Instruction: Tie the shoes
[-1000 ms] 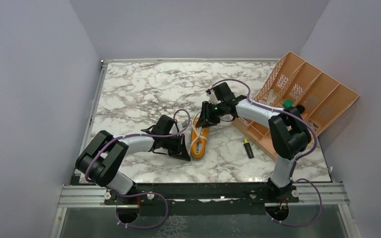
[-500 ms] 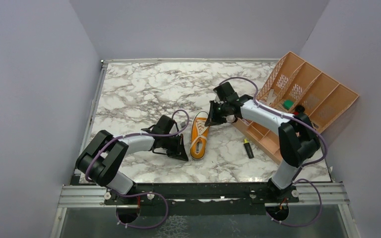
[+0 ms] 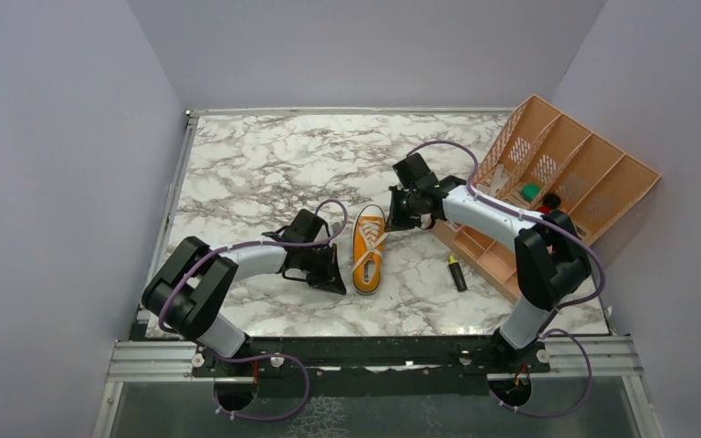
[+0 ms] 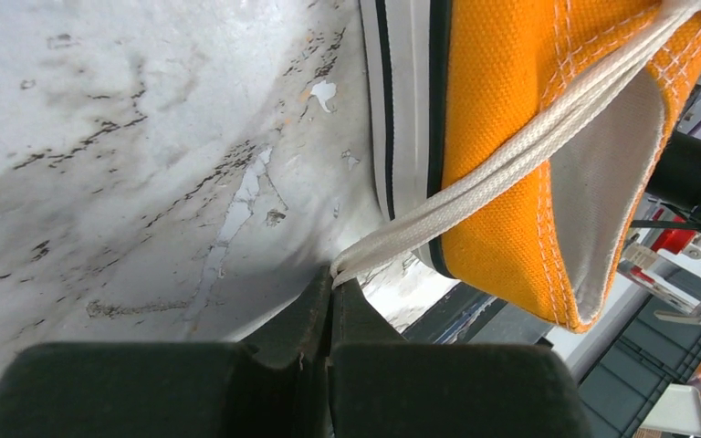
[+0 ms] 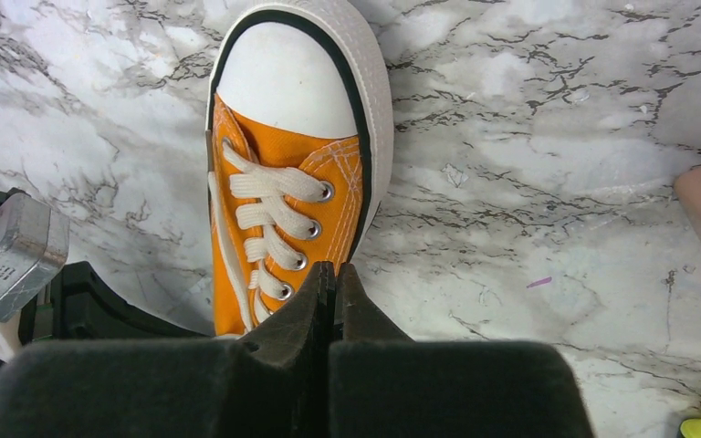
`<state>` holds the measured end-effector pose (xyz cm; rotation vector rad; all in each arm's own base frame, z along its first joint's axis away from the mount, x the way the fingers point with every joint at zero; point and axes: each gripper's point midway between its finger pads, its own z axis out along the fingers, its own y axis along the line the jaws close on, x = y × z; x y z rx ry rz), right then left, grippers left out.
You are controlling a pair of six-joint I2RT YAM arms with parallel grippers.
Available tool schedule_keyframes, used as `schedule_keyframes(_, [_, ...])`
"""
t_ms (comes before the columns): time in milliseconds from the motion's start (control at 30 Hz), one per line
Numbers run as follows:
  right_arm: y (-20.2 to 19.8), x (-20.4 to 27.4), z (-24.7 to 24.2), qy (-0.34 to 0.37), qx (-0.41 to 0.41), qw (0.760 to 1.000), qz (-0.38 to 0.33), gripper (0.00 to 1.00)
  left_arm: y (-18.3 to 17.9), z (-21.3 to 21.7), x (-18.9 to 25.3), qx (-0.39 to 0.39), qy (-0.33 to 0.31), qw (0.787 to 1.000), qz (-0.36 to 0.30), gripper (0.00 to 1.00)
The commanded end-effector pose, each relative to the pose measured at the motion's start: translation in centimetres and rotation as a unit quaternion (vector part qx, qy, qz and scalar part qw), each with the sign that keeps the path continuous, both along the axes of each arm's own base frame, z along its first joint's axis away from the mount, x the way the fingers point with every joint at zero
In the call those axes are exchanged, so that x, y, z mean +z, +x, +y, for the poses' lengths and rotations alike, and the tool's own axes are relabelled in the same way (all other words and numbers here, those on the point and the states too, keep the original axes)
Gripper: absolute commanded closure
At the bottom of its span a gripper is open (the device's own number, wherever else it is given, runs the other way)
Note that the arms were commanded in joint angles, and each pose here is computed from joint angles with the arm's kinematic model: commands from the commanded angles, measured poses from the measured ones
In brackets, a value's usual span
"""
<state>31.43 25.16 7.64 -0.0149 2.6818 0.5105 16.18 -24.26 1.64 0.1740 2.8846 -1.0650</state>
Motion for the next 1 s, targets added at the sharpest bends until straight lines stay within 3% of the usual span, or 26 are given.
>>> schedule_keyframes(0, [4.7, 1.2, -3.3, -0.072, -0.053, 0.992, -0.089, 0.99, -3.2, 4.9, -3.5, 0.021, 0.134, 0.988, 0.068, 1.00])
schedule_keyframes(267, [4.9, 2.0, -3.1, -0.043, -0.023, 0.994, -0.101, 0.99, -2.9, 4.8, -3.3, 0.017, 0.132, 0.989, 0.062, 1.00])
schedule_keyframes(400, [3.8, 4.0, -0.4, 0.010, 0.098, 0.988, -0.122, 0.99, -2.1, 4.8, -2.6, 0.010, 0.142, 0.988, 0.055, 0.98])
schedule_keyframes(500, [1.7, 4.5, -0.3, 0.011, 0.158, 0.984, -0.083, 0.55, -0.9, 5.1, -1.6, 0.010, 0.163, 0.986, 0.035, 0.68])
schedule_keyframes(567, [-0.2, 4.5, -0.1, 0.028, 0.197, 0.978, -0.058, 0.40, 0.2, 4.8, -0.2, 0.012, 0.159, 0.987, 0.006, 0.54])
schedule_keyframes(633, [-2.2, 4.7, -0.2, 0.043, 0.218, 0.974, -0.034, 0.35, 1.3, 4.3, 1.5, 0.018, 0.143, 0.989, -0.024, 0.41])
schedule_keyframes(767, [-6.0, 5.2, 1.1, 0.124, 0.248, 0.961, 0.012, 0.28, 2.9, 4.1, 4.4, 0.027, 0.132, 0.988, -0.074, 0.26])
schedule_keyframes(800, [-6.8, 4.9, 1.4, 0.138, 0.250, 0.958, 0.032, 0.27, 3.2, 4.3, 5.0, 0.031, 0.135, 0.987, -0.084, 0.24])
schedule_keyframes(867, [-7.7, 4.0, 1.8, 0.160, 0.238, 0.956, 0.055, 0.15, 3.8, 4.5, 6.4, 0.041, 0.134, 0.984, -0.107, 0.23])
schedule_keyframes(967, [-8.3, 3.1, 2.3, 0.188, 0.212, 0.956, 0.078, 0.10, 4.8, 4.1, 9.4, 0.054, 0.107, 0.982, -0.150, 0.22])
